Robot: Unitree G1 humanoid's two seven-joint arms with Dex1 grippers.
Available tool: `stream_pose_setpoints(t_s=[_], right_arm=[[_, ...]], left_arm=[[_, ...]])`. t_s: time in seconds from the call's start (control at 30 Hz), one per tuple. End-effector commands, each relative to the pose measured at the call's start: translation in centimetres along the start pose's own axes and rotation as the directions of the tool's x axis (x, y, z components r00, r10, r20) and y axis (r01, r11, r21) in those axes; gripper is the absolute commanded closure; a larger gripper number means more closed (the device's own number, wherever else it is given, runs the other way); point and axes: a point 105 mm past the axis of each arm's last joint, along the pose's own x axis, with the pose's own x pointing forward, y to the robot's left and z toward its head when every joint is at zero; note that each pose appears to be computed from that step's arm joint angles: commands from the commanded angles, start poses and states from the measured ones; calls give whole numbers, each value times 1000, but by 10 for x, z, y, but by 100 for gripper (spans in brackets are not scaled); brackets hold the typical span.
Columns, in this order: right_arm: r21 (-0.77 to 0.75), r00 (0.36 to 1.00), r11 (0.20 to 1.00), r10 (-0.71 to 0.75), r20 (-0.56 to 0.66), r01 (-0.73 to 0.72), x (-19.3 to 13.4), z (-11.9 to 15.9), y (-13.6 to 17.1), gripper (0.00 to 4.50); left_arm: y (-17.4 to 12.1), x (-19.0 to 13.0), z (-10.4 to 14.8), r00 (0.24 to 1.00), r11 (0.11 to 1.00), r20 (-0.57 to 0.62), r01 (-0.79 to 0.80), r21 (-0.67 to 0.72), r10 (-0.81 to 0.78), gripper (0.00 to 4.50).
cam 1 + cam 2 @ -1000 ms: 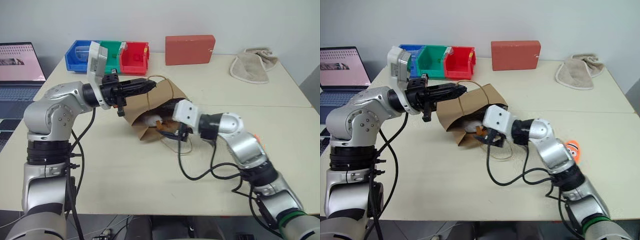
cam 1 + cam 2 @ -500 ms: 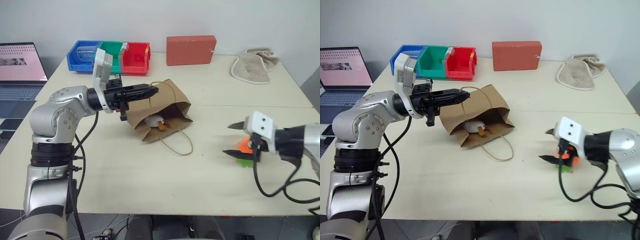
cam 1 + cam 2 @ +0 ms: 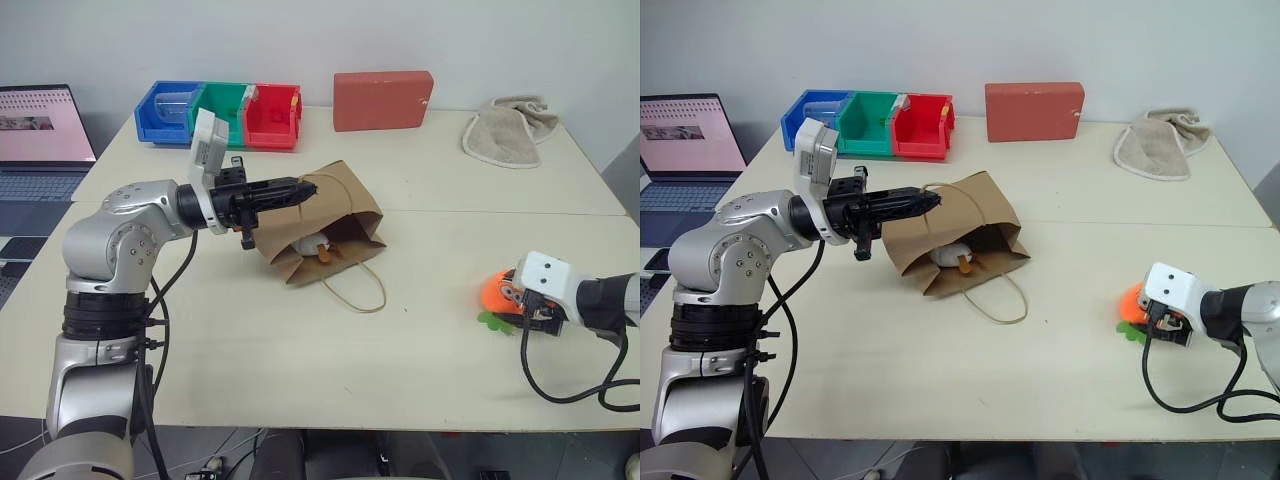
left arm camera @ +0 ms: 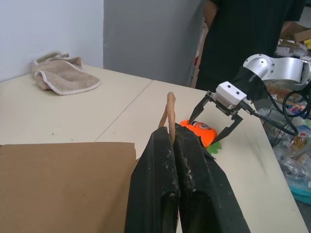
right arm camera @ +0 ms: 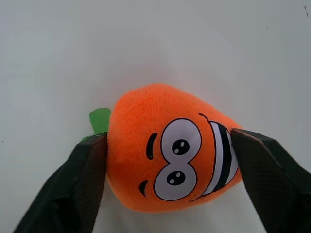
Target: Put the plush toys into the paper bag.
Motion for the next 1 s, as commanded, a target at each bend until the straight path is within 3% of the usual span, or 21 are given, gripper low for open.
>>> stream_pose_setpoints(t_s=[0.03,0.2,0.3,0.37,0.5,0.73,0.9,1.0], right_arm=[[-42,999,999,-35,-9,34,-3,1,-9,193],[-47,999,998,-34,-5,34,-1,0,-8,376],[-71,1000,997,-30,-6,30,1,0,-8,448],[-82,999,996,-34,24,36,0,7,-10,448],[-106,974,994,60,217,-37,-5,63,-1,448],[-166,817,972,231,529,-167,-3,160,32,448],[-152,745,975,221,630,-160,19,202,36,448],[-169,734,976,216,644,-139,33,217,37,448]], left_arm=[[-3,-3,11,1000,999,21,-4,47,3,450],[-4,-3,11,1000,999,21,-6,47,5,450],[-3,-3,12,1000,999,21,-9,49,8,450],[-2,-4,13,1000,999,22,-10,50,9,450],[0,-5,17,1000,998,24,-14,53,13,450],[0,-6,27,999,998,34,-10,67,8,450],[-1,-6,30,999,997,35,0,72,-2,450],[-2,-6,31,999,997,34,-2,77,-1,450]])
